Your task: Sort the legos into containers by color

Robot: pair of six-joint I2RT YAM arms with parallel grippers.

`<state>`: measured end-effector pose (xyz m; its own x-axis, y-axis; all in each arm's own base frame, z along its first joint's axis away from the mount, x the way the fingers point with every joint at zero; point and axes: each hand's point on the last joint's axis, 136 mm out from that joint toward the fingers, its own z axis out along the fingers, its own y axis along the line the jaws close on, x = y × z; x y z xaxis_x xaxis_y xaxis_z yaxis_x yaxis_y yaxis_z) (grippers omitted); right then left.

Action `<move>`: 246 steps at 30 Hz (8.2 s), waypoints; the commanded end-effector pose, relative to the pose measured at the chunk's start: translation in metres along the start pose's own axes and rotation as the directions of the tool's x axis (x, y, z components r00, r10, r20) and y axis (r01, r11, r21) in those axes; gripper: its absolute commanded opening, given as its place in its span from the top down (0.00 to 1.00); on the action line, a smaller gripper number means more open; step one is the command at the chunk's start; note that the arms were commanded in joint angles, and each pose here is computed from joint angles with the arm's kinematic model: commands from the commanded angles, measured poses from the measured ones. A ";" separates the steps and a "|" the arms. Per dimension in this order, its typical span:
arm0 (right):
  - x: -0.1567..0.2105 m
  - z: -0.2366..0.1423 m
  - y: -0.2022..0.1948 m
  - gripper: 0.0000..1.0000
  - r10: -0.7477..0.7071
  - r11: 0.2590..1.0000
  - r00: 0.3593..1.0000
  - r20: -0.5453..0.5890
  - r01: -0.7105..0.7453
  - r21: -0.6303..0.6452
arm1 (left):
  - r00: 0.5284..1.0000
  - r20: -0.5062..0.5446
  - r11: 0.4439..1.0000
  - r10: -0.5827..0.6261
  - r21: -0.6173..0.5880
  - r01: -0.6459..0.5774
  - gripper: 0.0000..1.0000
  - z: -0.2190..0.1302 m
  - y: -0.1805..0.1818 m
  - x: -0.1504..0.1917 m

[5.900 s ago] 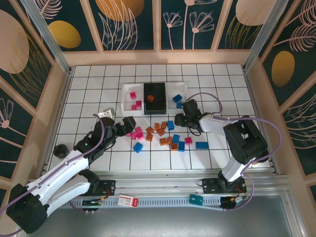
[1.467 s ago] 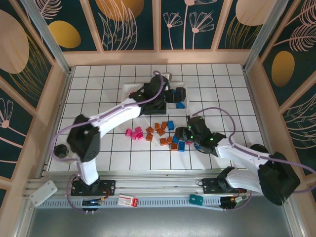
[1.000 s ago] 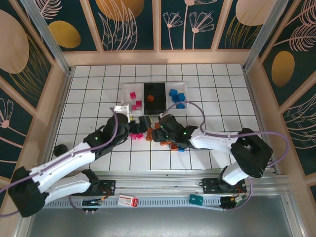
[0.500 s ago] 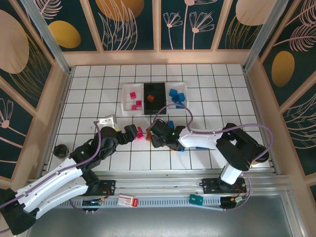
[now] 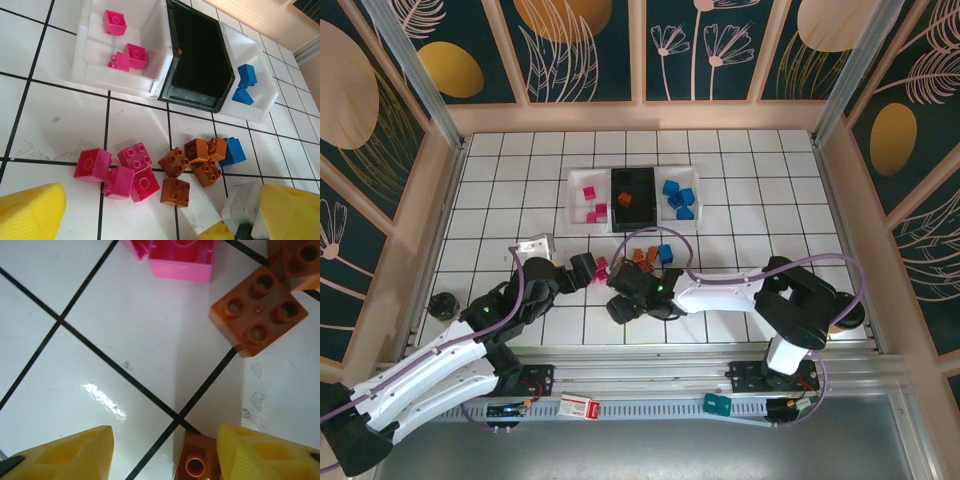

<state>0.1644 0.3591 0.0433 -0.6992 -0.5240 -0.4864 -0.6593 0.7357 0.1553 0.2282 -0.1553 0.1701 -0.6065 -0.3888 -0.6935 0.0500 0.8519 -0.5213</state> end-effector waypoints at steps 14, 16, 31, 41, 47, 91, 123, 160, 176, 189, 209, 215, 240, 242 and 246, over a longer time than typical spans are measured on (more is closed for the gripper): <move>0.024 0.014 -0.020 0.42 0.033 0.983 0.999 -0.019 -0.029 0.180 | 1.000 0.018 0.999 -0.012 -0.048 0.013 0.01 -0.002 0.013 0.000; 0.025 0.017 -0.022 0.48 0.032 0.980 0.999 -0.021 -0.027 0.196 | 1.000 0.017 0.999 -0.013 -0.051 0.014 0.02 -0.001 0.014 0.001; -0.089 -0.052 -0.023 0.82 0.065 0.997 0.950 0.306 -0.075 0.020 | 0.999 0.012 0.998 -0.034 -0.061 0.034 0.01 0.000 0.018 0.005; -0.207 -0.057 -0.122 0.82 0.197 0.952 0.851 0.487 -0.285 0.113 | 0.999 -0.009 0.997 -0.044 -0.056 0.043 0.01 0.001 0.020 0.011; -0.230 -0.023 -0.180 0.79 0.300 0.894 0.823 0.482 -0.418 0.159 | 0.998 -0.035 0.998 -0.045 -0.051 0.043 0.01 0.004 0.021 0.018; -0.132 -0.083 -0.145 0.39 0.327 0.913 0.794 0.512 -0.406 0.047 | 0.958 -0.285 0.960 -0.019 -0.273 -0.062 0.57 0.130 0.083 0.056; -0.073 -0.093 -0.152 0.39 0.398 0.875 0.774 0.492 -0.482 0.050 | 0.997 -0.003 0.953 0.072 -0.293 -0.070 0.92 0.166 0.009 -0.116; -0.025 -0.032 -0.165 0.38 0.402 0.871 0.859 0.317 -0.465 0.156 | 0.994 -0.039 0.985 -0.100 0.140 0.105 0.02 0.060 -0.024 -0.033; -0.048 0.000 -0.185 0.42 0.371 0.873 0.884 0.283 -0.436 0.220 | 0.991 -0.053 0.991 -0.123 0.050 0.126 0.02 0.037 0.020 -0.001; -0.041 -0.001 -0.186 0.69 0.343 0.888 0.895 0.285 -0.408 0.211 | 0.986 -0.092 0.990 -0.139 0.026 0.142 0.01 0.041 0.029 0.015; -0.068 -0.124 -0.149 0.75 0.353 0.907 0.802 0.481 -0.419 0.033 | 0.975 -0.139 0.985 -0.171 -0.025 0.169 0.02 0.050 0.050 0.041; -0.122 -0.119 -0.173 0.75 0.362 0.897 0.776 0.516 -0.440 0.031 | 0.974 -0.147 0.985 -0.171 -0.024 0.169 0.01 0.051 0.047 0.040; -0.155 -0.076 -0.263 0.39 0.450 0.813 0.769 0.454 -0.563 0.148 | 0.969 -0.181 0.986 -0.167 -0.032 0.163 0.01 0.051 0.053 0.053; -0.131 -0.081 -0.252 0.39 0.467 0.807 0.769 0.437 -0.573 0.144 | 0.969 -0.182 0.986 -0.168 -0.032 0.165 0.01 0.052 0.054 0.054; -0.068 -0.086 -0.240 0.39 0.505 0.780 0.777 0.377 -0.597 0.185 | 0.969 -0.184 0.987 -0.162 -0.020 0.161 0.02 0.052 0.053 0.056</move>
<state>0.3765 0.1971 0.1251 -0.7432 0.1078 -0.6604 -0.0952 0.9598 0.2639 0.2391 -0.1468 0.0789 -0.7390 -0.4523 -0.4993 -0.0785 0.7939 -0.6030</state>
